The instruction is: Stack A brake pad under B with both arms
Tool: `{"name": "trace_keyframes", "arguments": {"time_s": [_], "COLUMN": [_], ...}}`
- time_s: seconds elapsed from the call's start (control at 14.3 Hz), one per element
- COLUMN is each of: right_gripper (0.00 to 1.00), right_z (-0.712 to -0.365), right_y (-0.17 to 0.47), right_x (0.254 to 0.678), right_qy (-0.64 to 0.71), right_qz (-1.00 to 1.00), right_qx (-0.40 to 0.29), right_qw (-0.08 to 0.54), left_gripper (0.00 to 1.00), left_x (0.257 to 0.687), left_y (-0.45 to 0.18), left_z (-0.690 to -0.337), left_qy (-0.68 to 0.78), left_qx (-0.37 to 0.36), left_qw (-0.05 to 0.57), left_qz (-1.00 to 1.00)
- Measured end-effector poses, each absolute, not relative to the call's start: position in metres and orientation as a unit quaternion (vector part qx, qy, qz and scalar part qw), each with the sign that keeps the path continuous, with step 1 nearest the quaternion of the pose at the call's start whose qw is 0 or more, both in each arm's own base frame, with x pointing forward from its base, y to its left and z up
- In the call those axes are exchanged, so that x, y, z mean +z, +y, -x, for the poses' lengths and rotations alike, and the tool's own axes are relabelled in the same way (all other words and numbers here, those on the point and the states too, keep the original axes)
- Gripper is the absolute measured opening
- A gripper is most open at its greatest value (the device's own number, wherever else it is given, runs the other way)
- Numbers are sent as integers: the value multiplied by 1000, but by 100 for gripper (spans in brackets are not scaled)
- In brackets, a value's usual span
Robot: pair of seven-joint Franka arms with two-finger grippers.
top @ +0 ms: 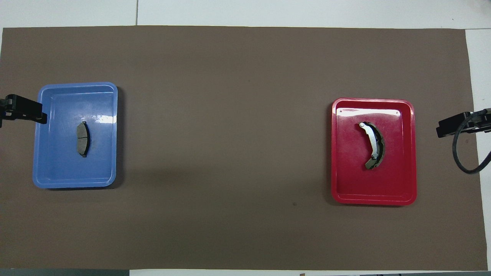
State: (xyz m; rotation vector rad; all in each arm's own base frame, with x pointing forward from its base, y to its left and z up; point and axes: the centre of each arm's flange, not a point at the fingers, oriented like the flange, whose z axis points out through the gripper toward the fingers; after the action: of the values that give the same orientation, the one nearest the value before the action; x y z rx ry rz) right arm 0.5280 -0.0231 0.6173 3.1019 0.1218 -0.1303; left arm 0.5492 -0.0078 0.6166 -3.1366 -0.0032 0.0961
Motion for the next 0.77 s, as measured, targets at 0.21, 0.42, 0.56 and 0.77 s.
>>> {"name": "trace_keyframes", "arguments": {"time_s": [0.21,0.42,0.56,0.77], "right_gripper": [100,100,100,100], "right_z": [-529,-529,-528,-528], "right_y": [-23,-23,-23,-23], "right_x": [618,617,617,617], "right_qy": [39,39,39,39], "right_qz": [-998,-998,-998,-998], "right_qx": [-40,-40,-40,-40], "right_qw": [17,17,17,17], "left_gripper": [100,100,100,100], "left_x": [617,617,617,617], "left_y": [-8,-8,-8,-11], "left_z": [-549,-549,-549,-549], "left_qy": [-1,-1,-1,1], "left_qx": [31,31,31,31], "left_qw": [2,2,2,2], "left_qz": [1000,1000,1000,1000]}}
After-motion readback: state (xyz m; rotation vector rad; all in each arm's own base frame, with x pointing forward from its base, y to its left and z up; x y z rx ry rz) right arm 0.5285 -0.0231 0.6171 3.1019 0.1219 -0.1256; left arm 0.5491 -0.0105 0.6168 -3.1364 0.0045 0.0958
